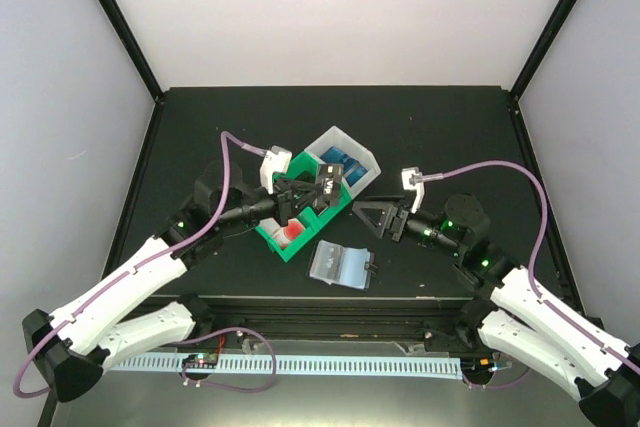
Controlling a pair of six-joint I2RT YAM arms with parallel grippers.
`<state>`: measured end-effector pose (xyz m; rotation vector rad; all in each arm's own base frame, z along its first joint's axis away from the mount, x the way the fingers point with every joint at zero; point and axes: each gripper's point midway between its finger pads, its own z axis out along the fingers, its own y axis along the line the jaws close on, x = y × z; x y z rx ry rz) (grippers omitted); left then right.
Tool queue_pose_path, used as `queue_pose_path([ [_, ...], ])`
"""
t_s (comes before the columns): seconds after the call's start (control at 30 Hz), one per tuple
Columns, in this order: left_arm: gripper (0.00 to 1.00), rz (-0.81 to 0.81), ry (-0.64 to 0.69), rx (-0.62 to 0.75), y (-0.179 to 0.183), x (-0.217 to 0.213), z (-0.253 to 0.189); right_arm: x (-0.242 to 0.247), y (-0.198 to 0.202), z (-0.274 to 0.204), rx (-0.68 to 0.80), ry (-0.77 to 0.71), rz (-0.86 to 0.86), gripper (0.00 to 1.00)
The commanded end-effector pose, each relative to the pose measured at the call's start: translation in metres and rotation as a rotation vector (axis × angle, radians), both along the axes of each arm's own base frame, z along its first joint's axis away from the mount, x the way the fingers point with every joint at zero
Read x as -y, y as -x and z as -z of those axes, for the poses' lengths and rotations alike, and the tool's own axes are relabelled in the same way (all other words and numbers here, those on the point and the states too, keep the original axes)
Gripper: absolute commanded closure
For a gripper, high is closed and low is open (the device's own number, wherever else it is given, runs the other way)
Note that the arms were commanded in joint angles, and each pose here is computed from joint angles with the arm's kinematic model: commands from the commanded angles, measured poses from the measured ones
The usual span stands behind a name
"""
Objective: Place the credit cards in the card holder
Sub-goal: Pick up the credit card from the storage box.
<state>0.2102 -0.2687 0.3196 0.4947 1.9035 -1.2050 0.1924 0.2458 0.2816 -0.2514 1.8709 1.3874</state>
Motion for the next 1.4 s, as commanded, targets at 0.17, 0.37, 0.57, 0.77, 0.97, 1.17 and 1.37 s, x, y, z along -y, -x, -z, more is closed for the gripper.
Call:
queue_pose_path([
  [0.17, 0.98, 0.160, 0.305, -0.190, 0.040, 0.007, -0.027, -0.016, 0.026, -0.037, -0.008, -0.197, -0.192, 0.29],
  [0.37, 0.98, 0.177, 0.359, -0.256, 0.046, 0.007, -0.021, -0.025, 0.019, -0.029, -0.066, -0.176, -0.202, 0.38],
  [0.57, 0.98, 0.195, 0.358, -0.285, 0.048, 0.009, -0.016, -0.038, 0.018, -0.024, -0.100, -0.180, -0.249, 0.47],
  [0.77, 0.97, 0.200, 0.349, -0.301, 0.048, 0.011, -0.009, -0.044, 0.019, -0.019, -0.131, -0.209, -0.286, 0.66],
  [0.97, 0.88, 0.213, 0.339, -0.314, 0.048, 0.014, -0.004, -0.047, 0.019, -0.019, -0.152, -0.224, -0.296, 0.92],
  [1.17, 0.87, 0.187, 0.316, -0.322, 0.046, 0.012, 0.007, -0.040, 0.010, -0.015, -0.189, -0.248, -0.212, 0.99],
  [1.37, 0.98, 0.188, 0.298, -0.323, 0.043, 0.015, 0.013, -0.037, 0.009, -0.008, -0.213, -0.237, -0.191, 0.99],
])
